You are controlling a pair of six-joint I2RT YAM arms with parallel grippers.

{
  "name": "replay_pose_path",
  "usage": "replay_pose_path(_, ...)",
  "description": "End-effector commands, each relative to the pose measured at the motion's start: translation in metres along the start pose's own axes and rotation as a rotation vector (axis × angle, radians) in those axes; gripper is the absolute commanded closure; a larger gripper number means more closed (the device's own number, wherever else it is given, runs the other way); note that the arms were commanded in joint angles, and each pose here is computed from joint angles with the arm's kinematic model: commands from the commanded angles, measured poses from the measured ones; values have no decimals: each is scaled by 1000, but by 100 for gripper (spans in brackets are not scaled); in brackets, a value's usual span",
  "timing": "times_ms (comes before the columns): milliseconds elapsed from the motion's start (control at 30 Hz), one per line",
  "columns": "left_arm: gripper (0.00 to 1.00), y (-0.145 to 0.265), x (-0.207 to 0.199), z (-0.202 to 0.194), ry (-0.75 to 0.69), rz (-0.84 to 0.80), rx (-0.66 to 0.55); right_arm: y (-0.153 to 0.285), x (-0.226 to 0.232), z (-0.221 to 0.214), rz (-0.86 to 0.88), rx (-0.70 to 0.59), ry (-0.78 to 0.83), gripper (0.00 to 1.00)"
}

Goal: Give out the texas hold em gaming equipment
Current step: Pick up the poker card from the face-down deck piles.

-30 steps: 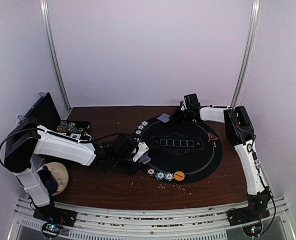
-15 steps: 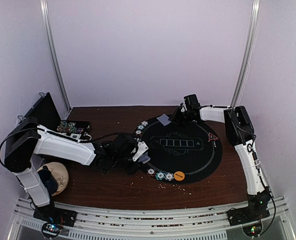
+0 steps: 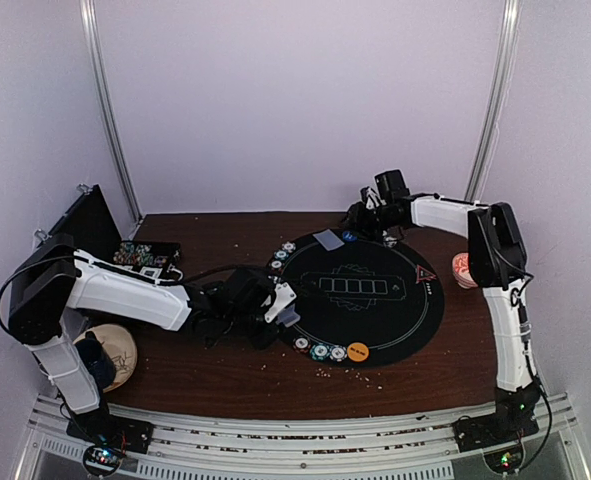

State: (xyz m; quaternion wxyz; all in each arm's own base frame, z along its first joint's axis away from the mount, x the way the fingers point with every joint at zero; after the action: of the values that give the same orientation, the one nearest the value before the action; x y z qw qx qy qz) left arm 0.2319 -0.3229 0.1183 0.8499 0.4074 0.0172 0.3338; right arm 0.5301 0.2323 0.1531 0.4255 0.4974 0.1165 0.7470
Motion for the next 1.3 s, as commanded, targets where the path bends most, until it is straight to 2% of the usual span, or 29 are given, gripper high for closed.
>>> replay_pose_path(0,87,9,8,17,33,17,-77,44,44,-7,172,97,200,46)
replay_pose_path(200,87,13,8,20,30,6,-95,60,64,-68,374,275,270,41)
replay_pose_path(400,87,16,7,21,22,-11,-114,53,85,-123,454,473,353,40)
replay_pose_path(733,87,19,3,23,12,-43,-133,40,93,-177,521,639,399,41)
replay_pose_path(1000,87,20,3,24,14,-46,-141,36,94,-199,545,733,424,41)
replay_pose_path(1267,87,21,4,24,16,-40,-143,28,100,-219,603,796,378,41)
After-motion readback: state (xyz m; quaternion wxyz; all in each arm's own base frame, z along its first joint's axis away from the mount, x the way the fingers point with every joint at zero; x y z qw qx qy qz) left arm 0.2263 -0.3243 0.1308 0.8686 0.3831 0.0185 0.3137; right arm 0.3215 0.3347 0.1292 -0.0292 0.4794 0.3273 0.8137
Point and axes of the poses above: each gripper's point midway between its finger pads, its own y axis back along the fingers, its own x axis along the line the jaws close on, z = x × y, the point moved 7 cm from there along y, back along the fingers
